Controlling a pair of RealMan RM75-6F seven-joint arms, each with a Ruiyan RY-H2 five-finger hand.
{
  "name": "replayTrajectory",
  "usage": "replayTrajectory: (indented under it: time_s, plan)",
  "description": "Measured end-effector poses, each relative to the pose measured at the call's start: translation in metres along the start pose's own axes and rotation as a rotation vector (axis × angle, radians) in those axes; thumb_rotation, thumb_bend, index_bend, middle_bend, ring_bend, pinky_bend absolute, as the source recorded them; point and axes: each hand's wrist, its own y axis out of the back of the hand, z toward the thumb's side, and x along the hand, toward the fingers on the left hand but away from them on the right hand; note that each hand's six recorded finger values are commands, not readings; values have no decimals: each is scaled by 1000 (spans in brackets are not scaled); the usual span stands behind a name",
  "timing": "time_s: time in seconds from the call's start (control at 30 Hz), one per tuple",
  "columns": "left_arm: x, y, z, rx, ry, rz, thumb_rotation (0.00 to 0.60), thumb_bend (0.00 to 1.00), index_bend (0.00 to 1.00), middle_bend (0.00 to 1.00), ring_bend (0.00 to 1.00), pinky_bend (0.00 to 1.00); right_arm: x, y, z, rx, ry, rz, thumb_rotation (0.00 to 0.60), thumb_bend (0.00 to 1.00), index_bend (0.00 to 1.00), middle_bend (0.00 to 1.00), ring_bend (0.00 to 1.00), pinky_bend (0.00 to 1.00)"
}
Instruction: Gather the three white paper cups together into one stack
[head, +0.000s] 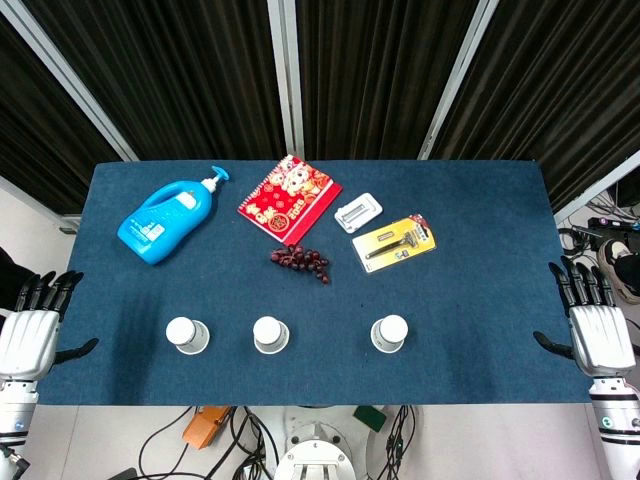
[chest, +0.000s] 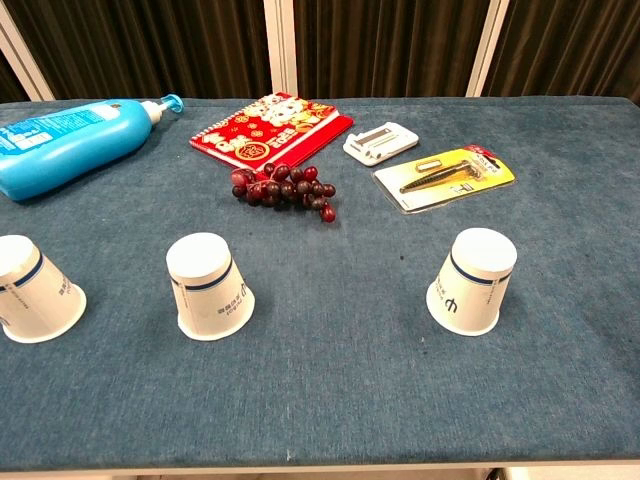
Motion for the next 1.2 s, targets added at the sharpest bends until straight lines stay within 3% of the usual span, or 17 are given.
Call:
replayTrajectory:
  time_s: [0.3,0.67,0.87,1.2]
  plan:
    - [2,-7,22,-51,-70,-68,600,110,162,108,71,0,3,13,-3,6,5,-34,600,187,0,0,0,23]
    - [15,-36,82,-106,-252,-275,600,110,187,108,71,0,5,29,-4,10,21,-70,600,187,0,0,0,24]
    - [25,-58,98,-97,-256,-331,600,144,236,108,71,0,4,25,-4,10,21,-56,600,186,0,0,0,24]
    - [33,-71,96,-124,-214,-368,600,207,272,108,71,0,0,17,-3,2,18,-29,600,187,0,0,0,24]
